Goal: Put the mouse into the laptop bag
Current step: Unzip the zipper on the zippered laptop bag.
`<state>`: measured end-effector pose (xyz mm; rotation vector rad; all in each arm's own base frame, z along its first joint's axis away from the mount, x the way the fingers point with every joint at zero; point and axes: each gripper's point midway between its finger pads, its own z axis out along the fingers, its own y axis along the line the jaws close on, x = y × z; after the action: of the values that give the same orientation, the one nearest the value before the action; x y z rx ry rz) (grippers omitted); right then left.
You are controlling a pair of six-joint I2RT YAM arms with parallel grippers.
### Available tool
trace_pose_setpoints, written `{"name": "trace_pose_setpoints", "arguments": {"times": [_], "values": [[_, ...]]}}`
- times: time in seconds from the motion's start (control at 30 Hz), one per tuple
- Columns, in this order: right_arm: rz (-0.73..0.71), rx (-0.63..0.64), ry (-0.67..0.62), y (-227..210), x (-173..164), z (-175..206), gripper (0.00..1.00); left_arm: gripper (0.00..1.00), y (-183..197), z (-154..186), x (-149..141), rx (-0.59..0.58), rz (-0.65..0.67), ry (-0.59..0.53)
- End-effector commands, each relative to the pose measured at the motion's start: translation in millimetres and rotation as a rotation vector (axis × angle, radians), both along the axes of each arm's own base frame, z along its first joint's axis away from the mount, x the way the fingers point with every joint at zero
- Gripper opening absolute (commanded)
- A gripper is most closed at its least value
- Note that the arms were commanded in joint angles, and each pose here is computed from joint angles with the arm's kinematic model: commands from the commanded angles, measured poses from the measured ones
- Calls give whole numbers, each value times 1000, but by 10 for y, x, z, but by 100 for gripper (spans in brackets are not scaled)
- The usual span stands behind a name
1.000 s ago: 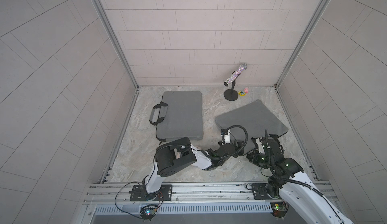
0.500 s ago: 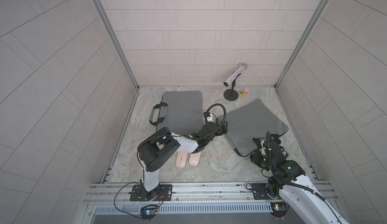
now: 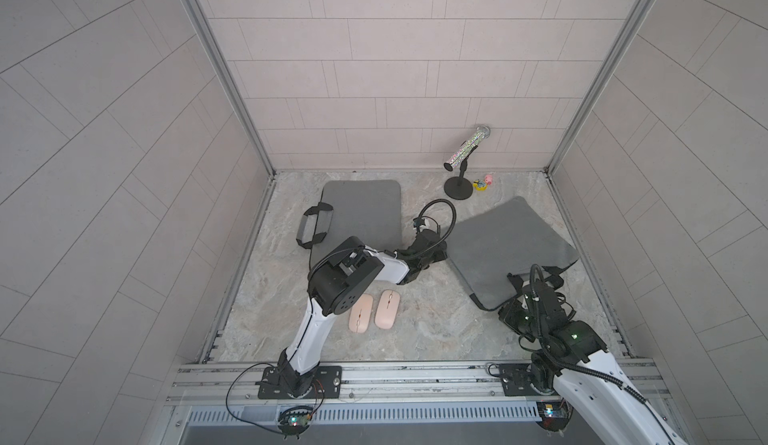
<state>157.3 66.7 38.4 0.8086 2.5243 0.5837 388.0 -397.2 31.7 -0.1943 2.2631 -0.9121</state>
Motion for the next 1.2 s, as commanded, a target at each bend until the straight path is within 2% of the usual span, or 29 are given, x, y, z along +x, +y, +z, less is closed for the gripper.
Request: {"name": "trace_pose_setpoints", "arguments": {"times": [0.0, 0.1, 0.37, 0.67, 0.83, 1.0, 1.17], "values": [[-10, 72, 36, 98, -58, -111, 0, 9, -79, -114, -97, -8, -30, 27], [8, 115, 35, 196, -58, -148, 0, 0, -76, -99, -117, -12, -17, 18], [40, 159, -11, 430, 31, -75, 0, 0, -108, -40, -222, -12, 5, -15], [44, 143, -5, 534, 157, -56, 0, 0, 12, 104, -530, -84, 28, -76], [12, 60, -33, 374, 209, -4, 0, 0, 207, 211, -712, -97, 73, -118], [-25, 38, 41, 171, 194, -126, 0, 0, 353, 396, -961, -124, 102, -185], [-84, 31, 83, -82, 202, -206, 0, 0, 237, 564, -1198, -140, 55, -221]]}}
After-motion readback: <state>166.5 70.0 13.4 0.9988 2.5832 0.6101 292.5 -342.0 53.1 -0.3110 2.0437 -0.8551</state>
